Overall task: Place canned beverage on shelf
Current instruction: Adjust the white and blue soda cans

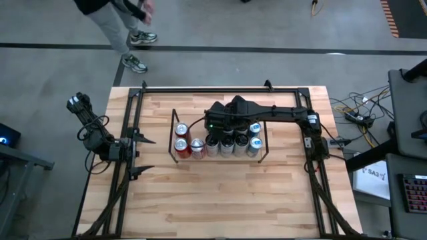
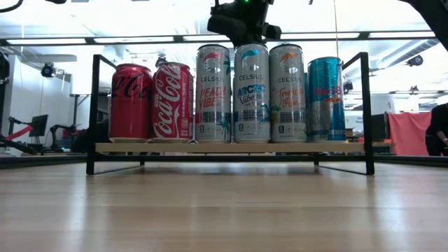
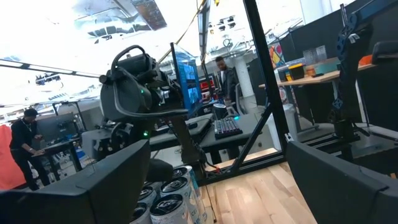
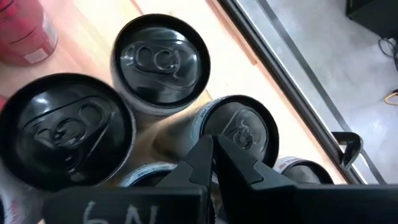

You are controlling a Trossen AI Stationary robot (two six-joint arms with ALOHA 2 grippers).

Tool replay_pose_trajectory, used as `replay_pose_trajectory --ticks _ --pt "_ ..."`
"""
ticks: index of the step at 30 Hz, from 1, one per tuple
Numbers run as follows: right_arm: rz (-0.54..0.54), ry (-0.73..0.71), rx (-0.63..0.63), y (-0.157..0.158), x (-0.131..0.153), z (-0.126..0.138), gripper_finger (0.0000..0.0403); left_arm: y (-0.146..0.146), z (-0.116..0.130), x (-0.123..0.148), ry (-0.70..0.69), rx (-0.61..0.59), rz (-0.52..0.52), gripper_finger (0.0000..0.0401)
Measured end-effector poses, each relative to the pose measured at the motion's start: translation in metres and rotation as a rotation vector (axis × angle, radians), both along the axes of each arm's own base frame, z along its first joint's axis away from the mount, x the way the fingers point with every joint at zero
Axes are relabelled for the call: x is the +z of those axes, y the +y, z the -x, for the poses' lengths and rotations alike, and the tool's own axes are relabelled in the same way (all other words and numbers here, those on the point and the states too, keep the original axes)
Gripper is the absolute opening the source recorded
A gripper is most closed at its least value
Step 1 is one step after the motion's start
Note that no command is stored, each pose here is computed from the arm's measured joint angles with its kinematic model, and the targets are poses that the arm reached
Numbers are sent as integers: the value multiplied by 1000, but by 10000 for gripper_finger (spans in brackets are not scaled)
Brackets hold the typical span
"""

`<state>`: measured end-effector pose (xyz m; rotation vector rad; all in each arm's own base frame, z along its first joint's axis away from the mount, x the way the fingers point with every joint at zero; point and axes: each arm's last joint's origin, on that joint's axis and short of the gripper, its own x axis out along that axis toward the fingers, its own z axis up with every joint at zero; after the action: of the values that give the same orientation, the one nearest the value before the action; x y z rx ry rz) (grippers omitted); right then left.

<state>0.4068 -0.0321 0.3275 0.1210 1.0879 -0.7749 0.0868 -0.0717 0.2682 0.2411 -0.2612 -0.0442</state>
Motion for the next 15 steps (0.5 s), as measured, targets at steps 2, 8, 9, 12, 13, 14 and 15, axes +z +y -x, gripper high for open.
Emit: replay_pose_trajectory --ticks 2,8,9,12,13,14,15 --pt "5 0 -2 0 0 0 13 0 0 0 0 0 0 361" --pt "6 -12 -4 -2 5 3 13 0 0 0 0 0 0 361" --pt "7 -16 -4 -2 7 4 13 0 0 0 0 0 0 361" --pt "14 -24 -7 -2 10 6 13 0 0 0 0 0 0 361" --pt "28 -25 -11 -2 12 7 13 0 0 0 0 0 0 361" --pt "38 -23 -14 -3 12 8 13 0 0 0 0 0 0 361" --pt "45 -21 -18 -3 13 8 13 0 0 0 0 0 0 361"
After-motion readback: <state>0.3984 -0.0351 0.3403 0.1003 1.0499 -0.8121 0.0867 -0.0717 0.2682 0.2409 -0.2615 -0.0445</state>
